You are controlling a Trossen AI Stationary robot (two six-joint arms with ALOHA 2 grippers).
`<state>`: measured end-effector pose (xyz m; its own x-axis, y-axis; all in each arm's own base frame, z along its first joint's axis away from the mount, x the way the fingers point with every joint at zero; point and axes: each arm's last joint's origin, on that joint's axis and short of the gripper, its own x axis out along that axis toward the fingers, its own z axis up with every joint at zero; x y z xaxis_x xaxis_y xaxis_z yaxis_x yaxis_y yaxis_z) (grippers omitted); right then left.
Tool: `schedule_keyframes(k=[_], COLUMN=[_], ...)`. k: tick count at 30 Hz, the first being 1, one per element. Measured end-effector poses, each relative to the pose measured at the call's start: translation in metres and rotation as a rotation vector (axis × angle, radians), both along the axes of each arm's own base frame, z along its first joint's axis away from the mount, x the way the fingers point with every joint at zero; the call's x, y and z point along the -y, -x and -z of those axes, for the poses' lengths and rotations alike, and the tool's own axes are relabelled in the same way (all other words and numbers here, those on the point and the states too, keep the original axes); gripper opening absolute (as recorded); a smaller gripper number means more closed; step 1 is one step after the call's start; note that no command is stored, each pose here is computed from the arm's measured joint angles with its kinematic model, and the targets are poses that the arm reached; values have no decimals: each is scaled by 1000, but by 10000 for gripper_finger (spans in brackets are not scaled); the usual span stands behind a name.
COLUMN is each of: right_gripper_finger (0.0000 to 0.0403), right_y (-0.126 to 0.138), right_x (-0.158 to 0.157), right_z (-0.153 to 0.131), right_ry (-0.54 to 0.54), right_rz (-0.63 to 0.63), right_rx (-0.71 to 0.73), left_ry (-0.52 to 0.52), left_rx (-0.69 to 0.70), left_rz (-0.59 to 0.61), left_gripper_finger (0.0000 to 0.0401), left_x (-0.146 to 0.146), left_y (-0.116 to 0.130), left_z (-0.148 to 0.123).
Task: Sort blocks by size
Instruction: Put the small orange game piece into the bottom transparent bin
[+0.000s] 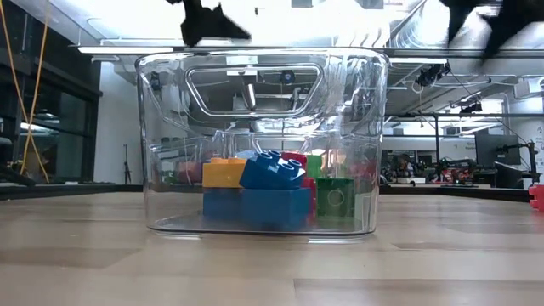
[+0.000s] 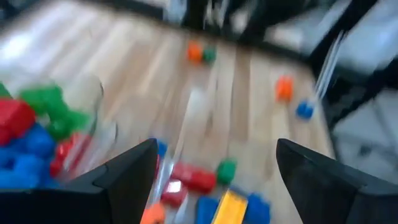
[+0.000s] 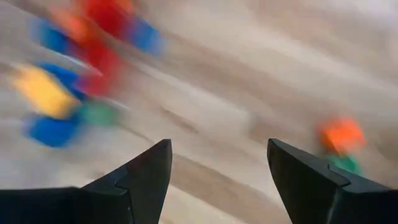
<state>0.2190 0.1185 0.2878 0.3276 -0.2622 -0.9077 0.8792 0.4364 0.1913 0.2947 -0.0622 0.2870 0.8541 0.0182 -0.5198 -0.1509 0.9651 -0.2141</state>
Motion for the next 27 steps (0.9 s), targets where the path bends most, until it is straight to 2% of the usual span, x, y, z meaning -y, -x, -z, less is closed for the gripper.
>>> schedule_keyframes(k=[4, 7, 9, 12, 16, 18, 22, 27], right_gripper_finger=[259, 259, 259, 259, 259, 259, 259, 259], right_y=[14, 21, 24, 25, 25, 29, 37, 42], right_x=[10, 31, 44, 59, 69, 74, 86, 90], right_z=[43, 67, 78, 91, 101, 105, 116, 135], right_ry=[-117, -189, -188, -190, -195, -204, -227, -321], right_rz=[47, 57, 72, 8, -232, -303, -289, -359], right_rx=[-263, -439, -498, -542, -580, -621, -677, -653], left_ry=[81, 149, 178, 209, 220, 214, 202, 211], left_rx=[152, 190, 186, 157, 165, 166, 177, 183], left_rz=[-60, -90, -100, -104, -75, -69, -97, -109], left_gripper_finger=[311, 311, 311, 311, 311, 311, 311, 311], left_x=[-4, -3, -2, 3, 14, 19, 27, 33], left_y=[15, 18, 19, 20, 23, 24, 27, 30], left_z=[-12, -8, -6, 0, -1, -1, -1, -1])
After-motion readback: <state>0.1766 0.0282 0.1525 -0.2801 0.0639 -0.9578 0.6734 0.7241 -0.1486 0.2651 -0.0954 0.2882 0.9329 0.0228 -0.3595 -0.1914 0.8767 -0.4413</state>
